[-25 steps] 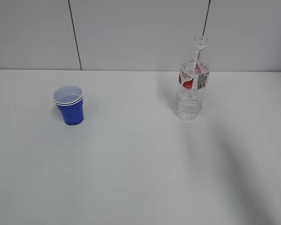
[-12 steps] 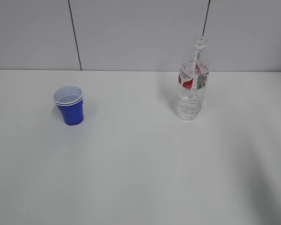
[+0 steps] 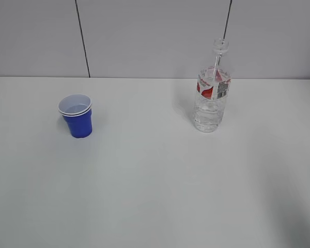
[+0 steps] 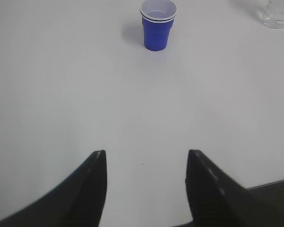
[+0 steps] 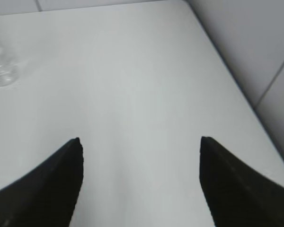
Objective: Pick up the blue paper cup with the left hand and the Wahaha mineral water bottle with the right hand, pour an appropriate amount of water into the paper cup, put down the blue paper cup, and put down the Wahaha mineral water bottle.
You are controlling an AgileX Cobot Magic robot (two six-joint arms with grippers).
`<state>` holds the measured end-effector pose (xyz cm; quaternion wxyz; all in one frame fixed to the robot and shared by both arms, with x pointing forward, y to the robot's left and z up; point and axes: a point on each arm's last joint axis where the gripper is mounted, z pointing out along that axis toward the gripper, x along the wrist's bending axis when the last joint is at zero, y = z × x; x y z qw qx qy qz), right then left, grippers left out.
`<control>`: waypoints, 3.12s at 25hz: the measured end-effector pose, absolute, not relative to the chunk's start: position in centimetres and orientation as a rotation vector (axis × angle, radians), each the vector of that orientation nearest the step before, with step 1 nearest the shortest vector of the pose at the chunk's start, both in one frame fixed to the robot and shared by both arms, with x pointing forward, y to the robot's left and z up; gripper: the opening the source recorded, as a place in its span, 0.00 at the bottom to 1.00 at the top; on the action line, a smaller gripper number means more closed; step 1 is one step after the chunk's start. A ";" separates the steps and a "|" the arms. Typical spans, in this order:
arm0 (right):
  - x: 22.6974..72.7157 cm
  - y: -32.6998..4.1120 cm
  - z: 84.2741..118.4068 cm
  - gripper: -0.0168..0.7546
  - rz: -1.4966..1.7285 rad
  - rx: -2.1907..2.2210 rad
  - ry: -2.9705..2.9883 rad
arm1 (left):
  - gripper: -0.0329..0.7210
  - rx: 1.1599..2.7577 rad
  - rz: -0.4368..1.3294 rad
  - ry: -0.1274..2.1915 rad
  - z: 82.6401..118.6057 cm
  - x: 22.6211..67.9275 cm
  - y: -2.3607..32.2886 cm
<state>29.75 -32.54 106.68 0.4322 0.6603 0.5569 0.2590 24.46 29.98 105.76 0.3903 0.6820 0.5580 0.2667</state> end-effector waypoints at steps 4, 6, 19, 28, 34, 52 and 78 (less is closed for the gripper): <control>28.6 -31.5 106.8 0.76 0.747 1.579 1.510 | 0.56 1.733 0.678 1.418 105.8 24.5 30.0; 27.8 -31.3 106.7 0.76 0.757 1.536 1.554 | 0.55 1.733 0.678 1.418 105.8 24.5 30.0; 24.8 -31.4 105.2 0.76 0.683 1.602 1.649 | 0.52 1.733 0.678 1.418 105.8 24.5 30.0; 24.8 -31.3 104.7 0.76 0.688 1.612 1.664 | 0.51 1.733 0.678 1.418 105.8 24.5 30.0; 24.8 -31.3 104.7 0.76 0.691 1.612 1.665 | 0.51 1.733 0.678 1.418 105.8 24.5 30.0; 24.8 -31.2 104.7 0.76 0.703 1.615 1.672 | 0.72 1.763 0.660 1.471 105.7 25.4 29.8; 24.8 -31.2 104.7 0.76 0.703 1.615 1.672 | 0.68 1.745 0.579 1.457 105.8 25.3 29.3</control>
